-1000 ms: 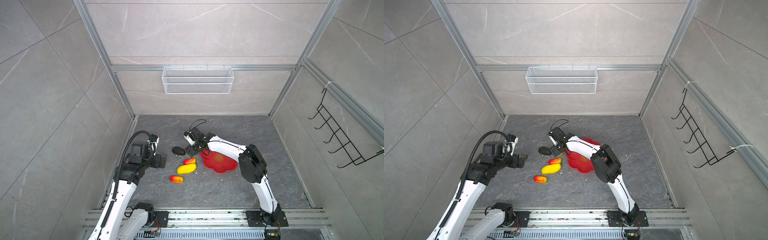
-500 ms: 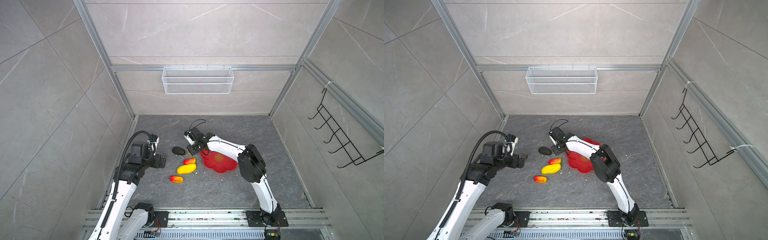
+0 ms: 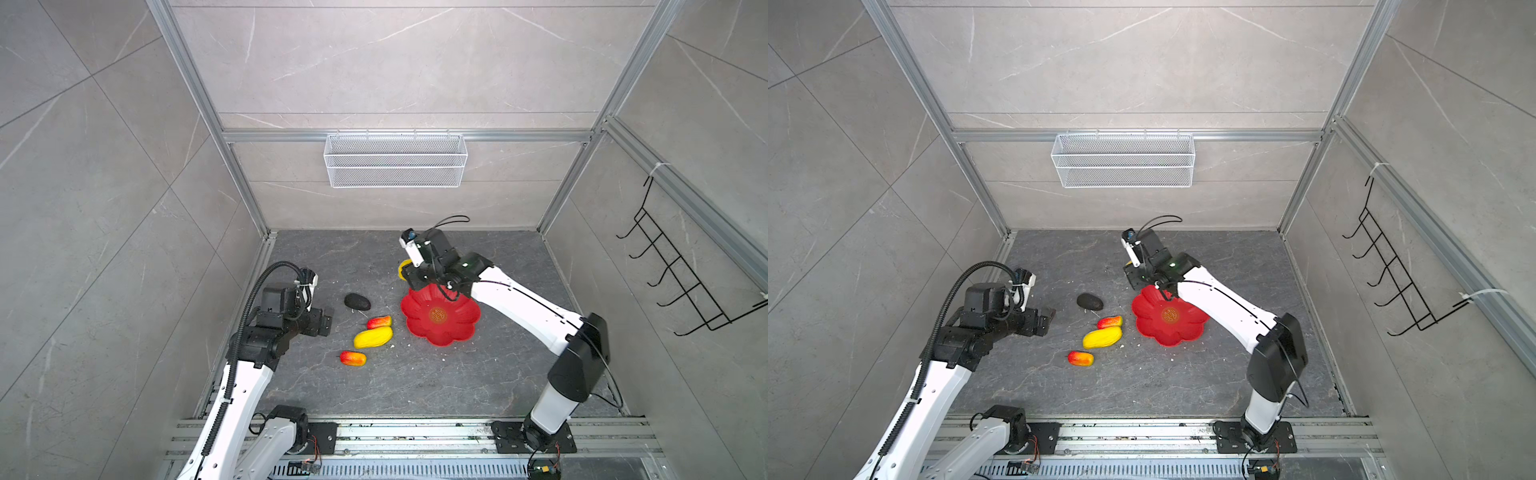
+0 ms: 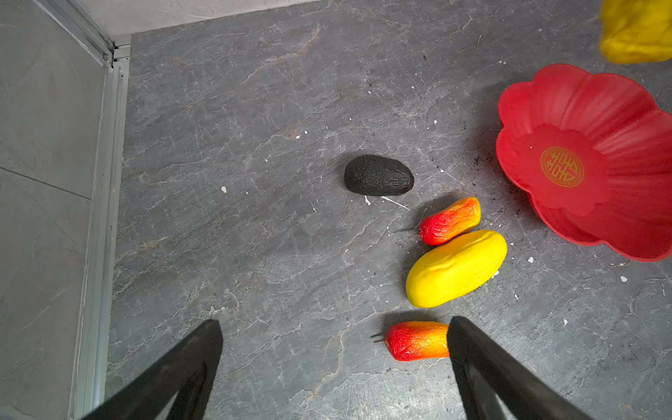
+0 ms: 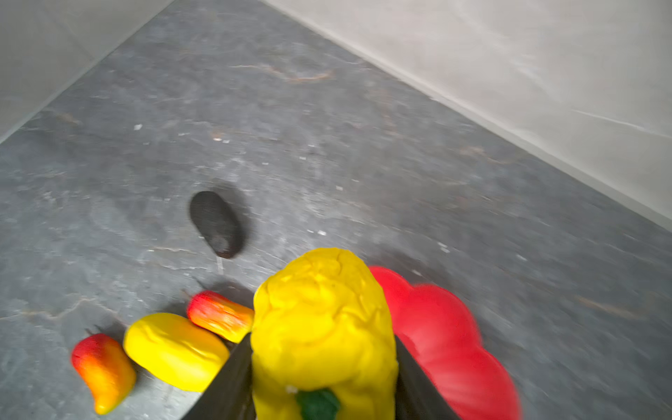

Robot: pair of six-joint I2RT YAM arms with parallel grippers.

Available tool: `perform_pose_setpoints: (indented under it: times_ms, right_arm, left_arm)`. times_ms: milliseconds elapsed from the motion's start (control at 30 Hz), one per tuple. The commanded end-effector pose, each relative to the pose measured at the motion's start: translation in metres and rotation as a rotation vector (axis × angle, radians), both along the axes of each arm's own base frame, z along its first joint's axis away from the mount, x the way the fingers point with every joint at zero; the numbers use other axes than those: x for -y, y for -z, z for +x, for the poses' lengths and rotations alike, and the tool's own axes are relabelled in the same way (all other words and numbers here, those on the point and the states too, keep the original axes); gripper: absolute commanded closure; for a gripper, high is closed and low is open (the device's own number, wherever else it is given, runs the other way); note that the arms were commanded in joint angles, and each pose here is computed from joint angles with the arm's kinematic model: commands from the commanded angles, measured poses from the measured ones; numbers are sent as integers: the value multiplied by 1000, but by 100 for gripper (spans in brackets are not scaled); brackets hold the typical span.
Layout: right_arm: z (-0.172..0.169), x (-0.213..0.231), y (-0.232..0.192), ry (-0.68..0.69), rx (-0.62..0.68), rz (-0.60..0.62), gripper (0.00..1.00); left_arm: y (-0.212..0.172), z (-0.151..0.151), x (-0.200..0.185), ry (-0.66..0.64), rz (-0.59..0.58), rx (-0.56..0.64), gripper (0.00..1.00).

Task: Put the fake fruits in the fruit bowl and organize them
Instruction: 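Carry the yellow lemon into the red bowl and release it, then reach the right gripper to the long yellow mango and grasp it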

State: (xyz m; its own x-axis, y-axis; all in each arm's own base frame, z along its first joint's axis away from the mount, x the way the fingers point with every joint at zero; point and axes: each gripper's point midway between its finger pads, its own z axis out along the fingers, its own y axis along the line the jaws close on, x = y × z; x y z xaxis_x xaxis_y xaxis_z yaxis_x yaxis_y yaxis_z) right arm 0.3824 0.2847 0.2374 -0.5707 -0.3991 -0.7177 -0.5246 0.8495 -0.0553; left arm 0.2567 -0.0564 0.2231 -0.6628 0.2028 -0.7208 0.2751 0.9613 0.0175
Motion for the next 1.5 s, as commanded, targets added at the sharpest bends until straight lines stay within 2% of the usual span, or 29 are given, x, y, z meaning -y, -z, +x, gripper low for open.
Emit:
perform_pose_setpoints:
  times_ms: [0, 100, 233, 500, 800, 867, 1067, 1300, 1400, 1467]
  right_arm:
    - [-4, 45, 30, 87, -57, -82, 63]
    - [-7, 73, 51, 137, -104, -92, 65]
    - [-13, 89, 86, 165, -182, -73, 67]
    - [-5, 79, 144, 184, -284, -47, 71]
    - [11, 74, 172, 199, -315, -77, 68]
    - [13, 73, 174, 200, -319, -80, 64]
    - [12, 75, 165, 194, -311, -94, 32]
    - [10, 82, 97, 185, -196, -101, 0]
    - [1, 66, 61, 117, -134, -95, 0]
    - [-12, 41, 46, 16, -104, -84, 0]
  left_arm:
    - [-11, 4, 2, 14, -16, 39, 0]
    - [-11, 4, 2, 13, -18, 41, 0]
    - [-11, 4, 3, 17, -22, 40, 0]
    - [-10, 4, 5, 28, -29, 35, 0]
    - [-10, 3, 6, 27, -32, 34, 0]
    - [-10, 4, 5, 24, -31, 35, 0]
    - [-10, 4, 5, 24, -31, 32, 0]
    - [-10, 3, 5, 26, -32, 34, 0]
    - [-10, 3, 5, 26, -34, 33, 0]
    - [-10, 3, 5, 26, -33, 33, 0]
